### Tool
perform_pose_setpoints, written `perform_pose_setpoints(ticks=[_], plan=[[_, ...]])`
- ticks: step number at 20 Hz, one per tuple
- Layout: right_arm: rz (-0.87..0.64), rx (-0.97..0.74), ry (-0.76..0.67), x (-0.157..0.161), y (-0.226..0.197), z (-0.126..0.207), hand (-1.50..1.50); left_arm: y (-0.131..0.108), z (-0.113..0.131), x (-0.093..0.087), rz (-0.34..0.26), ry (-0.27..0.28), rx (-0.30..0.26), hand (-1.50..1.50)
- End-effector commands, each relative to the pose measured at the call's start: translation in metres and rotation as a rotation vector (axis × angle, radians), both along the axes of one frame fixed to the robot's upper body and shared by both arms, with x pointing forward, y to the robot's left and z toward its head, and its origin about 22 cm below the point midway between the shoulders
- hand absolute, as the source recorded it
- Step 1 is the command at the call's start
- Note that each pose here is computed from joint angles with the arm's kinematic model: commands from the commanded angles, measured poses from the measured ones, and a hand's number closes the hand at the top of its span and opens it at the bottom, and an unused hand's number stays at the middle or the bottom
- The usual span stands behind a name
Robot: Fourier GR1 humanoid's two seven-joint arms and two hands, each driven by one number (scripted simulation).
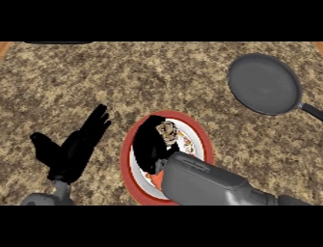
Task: Pick the cupcake from the plate and place it in the pan
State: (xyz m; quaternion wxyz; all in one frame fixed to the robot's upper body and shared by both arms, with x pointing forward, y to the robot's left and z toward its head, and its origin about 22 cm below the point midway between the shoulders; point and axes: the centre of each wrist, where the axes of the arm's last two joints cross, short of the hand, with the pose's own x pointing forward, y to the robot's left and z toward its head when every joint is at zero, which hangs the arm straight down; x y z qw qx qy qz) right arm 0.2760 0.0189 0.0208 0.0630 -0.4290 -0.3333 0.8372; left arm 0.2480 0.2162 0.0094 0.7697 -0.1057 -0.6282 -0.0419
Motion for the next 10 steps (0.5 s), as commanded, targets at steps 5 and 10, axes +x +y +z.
perform_pose_setpoints(ticks=[5,10], plan=[[0.116,-0.021,-0.061,0.024,-0.007,-0.013,1.5,-0.019,0.002,-0.004,0.008,0.019,-0.009,0.0],[-0.516,0.527,0.202,0.03,-0.05,-0.011,1.5,0.007,-0.001,0.001,0.064,0.001,-0.004,0.0]])
